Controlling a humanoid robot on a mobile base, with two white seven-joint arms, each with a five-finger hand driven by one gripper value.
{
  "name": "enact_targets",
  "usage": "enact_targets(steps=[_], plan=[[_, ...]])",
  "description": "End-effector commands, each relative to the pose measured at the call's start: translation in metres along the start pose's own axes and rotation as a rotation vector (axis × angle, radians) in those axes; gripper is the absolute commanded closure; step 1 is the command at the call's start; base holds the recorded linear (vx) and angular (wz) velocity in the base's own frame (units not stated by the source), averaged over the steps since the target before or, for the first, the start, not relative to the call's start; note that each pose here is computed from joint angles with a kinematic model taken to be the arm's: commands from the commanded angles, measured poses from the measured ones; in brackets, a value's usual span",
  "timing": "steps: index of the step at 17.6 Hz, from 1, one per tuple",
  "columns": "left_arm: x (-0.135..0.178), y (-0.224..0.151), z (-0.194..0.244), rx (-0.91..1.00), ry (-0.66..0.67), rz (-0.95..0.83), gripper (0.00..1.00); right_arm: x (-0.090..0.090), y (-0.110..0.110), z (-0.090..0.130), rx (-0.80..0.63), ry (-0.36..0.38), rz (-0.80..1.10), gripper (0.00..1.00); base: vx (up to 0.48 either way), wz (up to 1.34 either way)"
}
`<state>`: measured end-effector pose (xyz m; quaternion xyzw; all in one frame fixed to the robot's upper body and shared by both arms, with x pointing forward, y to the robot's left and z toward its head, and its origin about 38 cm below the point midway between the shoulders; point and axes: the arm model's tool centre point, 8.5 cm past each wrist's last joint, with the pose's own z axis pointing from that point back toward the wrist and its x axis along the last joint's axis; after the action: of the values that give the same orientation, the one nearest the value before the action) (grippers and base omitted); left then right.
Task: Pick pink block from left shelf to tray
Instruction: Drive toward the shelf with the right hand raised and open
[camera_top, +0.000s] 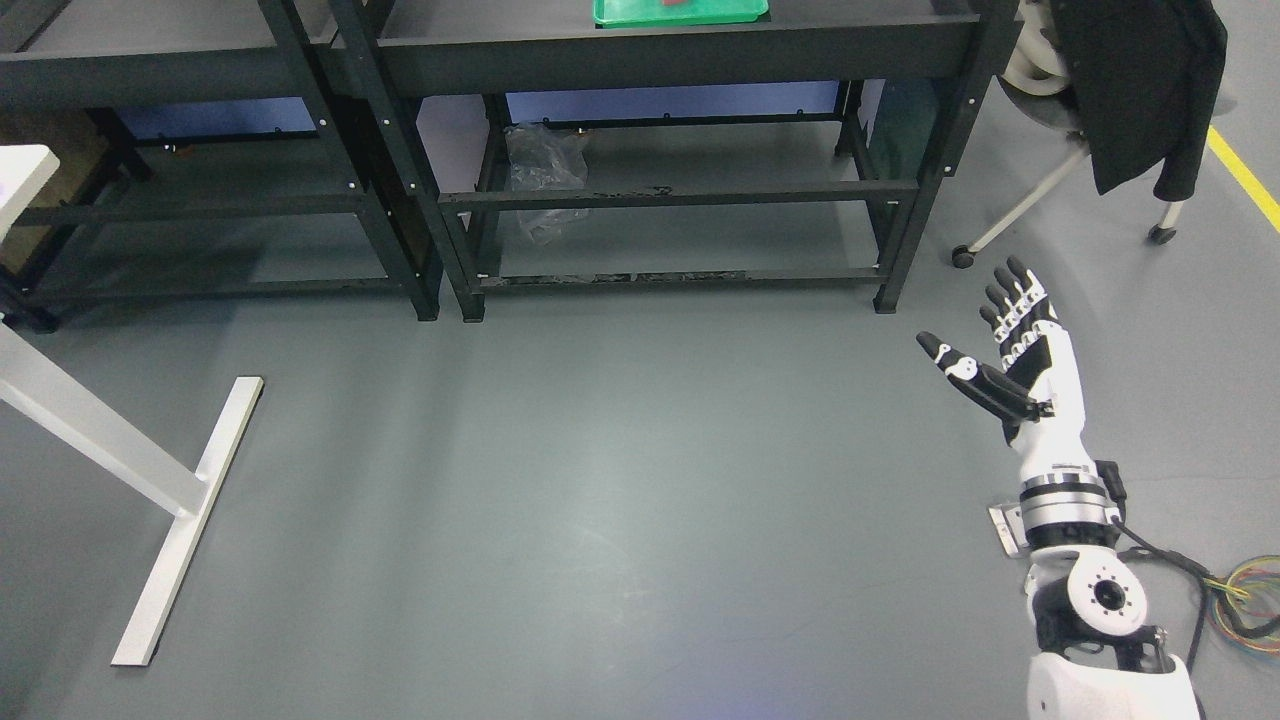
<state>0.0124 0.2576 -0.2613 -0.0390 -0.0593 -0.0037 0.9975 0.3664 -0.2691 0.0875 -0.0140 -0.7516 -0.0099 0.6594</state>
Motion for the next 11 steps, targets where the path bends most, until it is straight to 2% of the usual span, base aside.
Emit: enact_targets(steps=[1, 11], plan=[[-0.0069, 0.0104, 0.0021, 0.015, 0.003, -0.002, 0.00, 0.0122, -0.0083, -0.0016, -0.006, -0.032, 0.013, 0.00, 0.000, 0.00], [-0.0069, 0.0104, 0.0021, 0.015, 0.003, -0.002, 0.00, 0.0128, -0.0078, -0.0022, -0.010, -0.035, 0.012, 0.00, 0.000, 0.00]])
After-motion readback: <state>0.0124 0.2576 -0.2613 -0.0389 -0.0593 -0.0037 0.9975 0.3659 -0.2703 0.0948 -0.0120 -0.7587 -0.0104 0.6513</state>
